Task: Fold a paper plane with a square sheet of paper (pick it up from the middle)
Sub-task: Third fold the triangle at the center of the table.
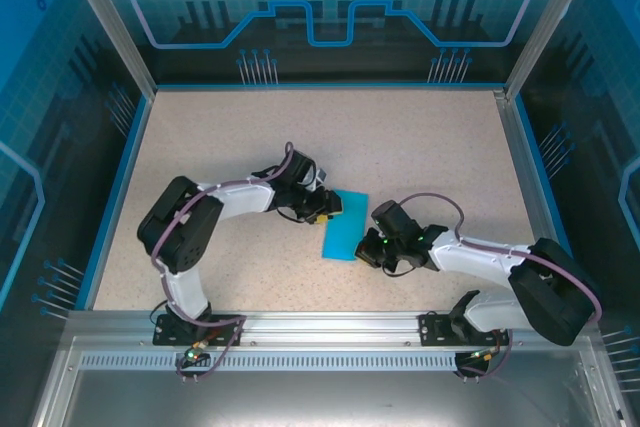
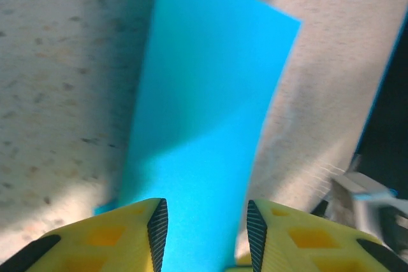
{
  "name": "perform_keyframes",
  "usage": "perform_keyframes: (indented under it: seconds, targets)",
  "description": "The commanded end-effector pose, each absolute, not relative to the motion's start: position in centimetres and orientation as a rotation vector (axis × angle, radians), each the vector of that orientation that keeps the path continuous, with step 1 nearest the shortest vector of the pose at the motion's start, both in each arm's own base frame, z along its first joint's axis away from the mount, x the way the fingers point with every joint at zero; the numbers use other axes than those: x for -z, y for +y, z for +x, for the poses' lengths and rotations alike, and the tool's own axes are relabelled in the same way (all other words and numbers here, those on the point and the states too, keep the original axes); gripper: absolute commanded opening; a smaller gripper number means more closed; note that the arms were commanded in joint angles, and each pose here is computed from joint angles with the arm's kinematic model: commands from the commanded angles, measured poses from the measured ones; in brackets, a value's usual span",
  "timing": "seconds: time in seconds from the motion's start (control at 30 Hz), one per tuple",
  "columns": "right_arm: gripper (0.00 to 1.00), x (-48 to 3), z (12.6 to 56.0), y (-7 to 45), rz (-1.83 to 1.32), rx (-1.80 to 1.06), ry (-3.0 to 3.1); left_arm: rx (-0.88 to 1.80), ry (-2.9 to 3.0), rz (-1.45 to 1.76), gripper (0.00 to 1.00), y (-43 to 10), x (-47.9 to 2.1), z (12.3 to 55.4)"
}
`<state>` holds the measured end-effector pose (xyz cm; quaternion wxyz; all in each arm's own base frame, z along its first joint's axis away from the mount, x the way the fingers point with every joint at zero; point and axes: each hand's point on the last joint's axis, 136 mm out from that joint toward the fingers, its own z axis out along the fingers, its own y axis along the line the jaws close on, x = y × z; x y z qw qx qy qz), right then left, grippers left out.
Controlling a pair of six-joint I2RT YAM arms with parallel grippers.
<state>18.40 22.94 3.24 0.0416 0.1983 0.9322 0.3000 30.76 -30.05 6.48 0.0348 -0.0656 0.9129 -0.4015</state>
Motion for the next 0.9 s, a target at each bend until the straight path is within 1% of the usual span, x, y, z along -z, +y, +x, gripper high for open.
perform_keyframes:
  seconds: [0.0,0.17,0.33,0.53,0.77,0.87]
  targets:
    - [0.0,-3.7,17.8,22.6,0.473,-0.876,2.937,1.273,2.738,-0.148,0.42,-29.9,-9.7,30.3]
    - [0.0,-4.5,16.6,22.4,0.252,-0.858,3.039,1.332,2.698,-0.098,0.42,-30.3,-10.4,30.0]
    - [0.0,-4.5,15.6,21.2,0.156,-0.848,3.108,1.366,2.696,-0.064,0.42,-31.0,-10.0,29.8]
    - [0.0,-4.4,15.8,20.0,0.167,-0.837,3.133,1.338,2.751,-0.067,0.42,-31.5,-7.7,29.8]
    - [0.0,-4.5,16.7,20.6,0.183,-0.843,3.134,1.319,2.79,-0.069,0.41,-32.0,-6.1,30.4]
    - [0.0,-4.8,17.2,21.0,0.183,-0.855,3.123,1.256,2.825,-0.095,0.41,-31.5,-5.0,30.4]
